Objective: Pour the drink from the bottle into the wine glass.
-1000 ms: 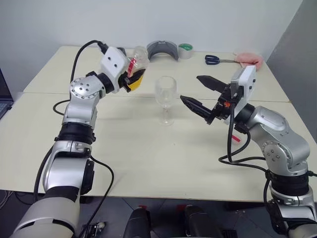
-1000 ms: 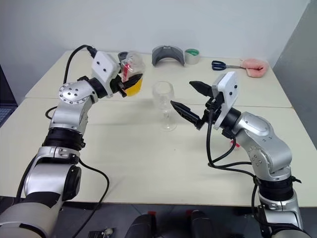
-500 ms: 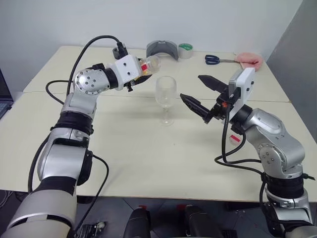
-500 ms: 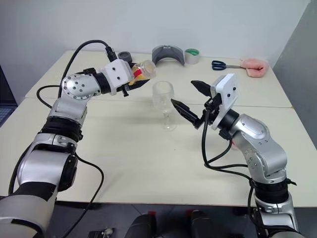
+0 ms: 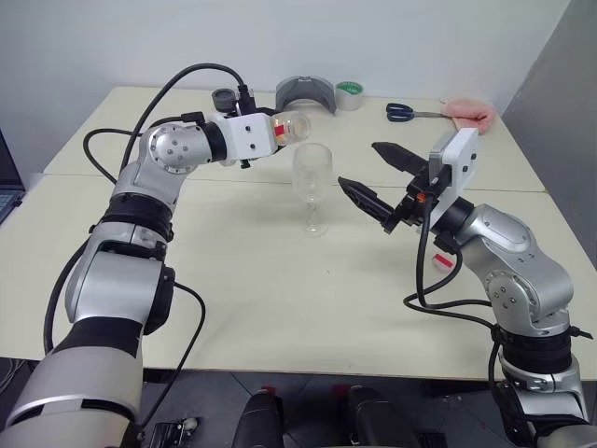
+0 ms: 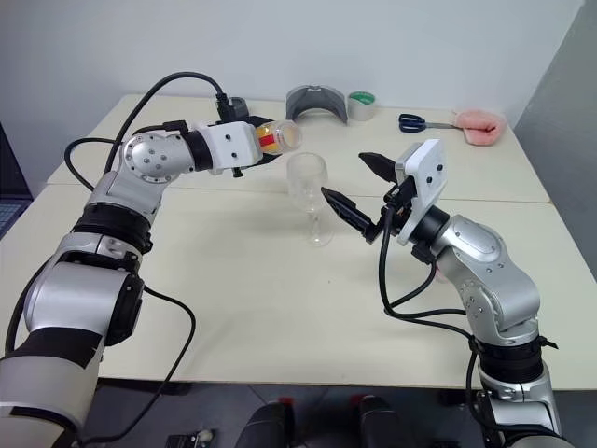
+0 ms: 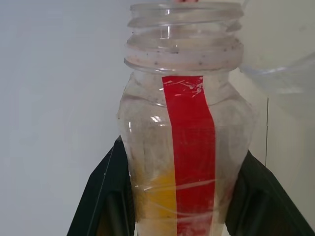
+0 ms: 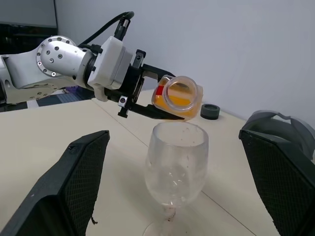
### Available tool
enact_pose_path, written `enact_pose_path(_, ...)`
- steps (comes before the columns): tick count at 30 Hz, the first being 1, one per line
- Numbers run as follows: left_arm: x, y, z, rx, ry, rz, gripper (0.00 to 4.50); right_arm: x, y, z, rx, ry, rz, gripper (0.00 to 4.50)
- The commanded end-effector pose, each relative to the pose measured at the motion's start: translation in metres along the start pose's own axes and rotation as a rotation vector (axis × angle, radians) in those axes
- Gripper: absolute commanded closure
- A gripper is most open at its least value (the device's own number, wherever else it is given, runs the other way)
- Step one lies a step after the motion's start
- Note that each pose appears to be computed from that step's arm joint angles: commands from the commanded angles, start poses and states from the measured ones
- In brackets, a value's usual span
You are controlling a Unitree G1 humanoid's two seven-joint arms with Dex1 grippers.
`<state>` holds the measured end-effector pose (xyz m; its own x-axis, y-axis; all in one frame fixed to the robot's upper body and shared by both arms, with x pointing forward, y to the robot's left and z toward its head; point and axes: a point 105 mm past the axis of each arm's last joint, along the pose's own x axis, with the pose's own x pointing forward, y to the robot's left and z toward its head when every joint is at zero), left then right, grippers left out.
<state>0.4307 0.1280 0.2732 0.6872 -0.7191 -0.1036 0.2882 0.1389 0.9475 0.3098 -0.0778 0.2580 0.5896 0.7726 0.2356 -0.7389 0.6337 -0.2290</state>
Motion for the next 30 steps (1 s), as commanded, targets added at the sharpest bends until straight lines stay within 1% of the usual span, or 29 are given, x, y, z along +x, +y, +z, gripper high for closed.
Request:
enact_pose_path(1, 0.000, 0.024, 0.017, 0.089, -0.044, 0.058, 2.73, -0.001, 0.002, 0.013, -0.046, -0.046, 0.001, 0.00)
enact_pose_path(11, 0.003, 0.031, 0.022, 0.225, -0.015, 0.046, 2.73, -0.003, -0.002, 0.009, -0.050, -0.042, -0.009, 0.00)
enact_pose_path(30, 0.002, 0.037, 0.019, 0.361, 0.032, 0.042, 2.73, -0.003, -0.004, 0.010, -0.060, -0.048, -0.011, 0.00)
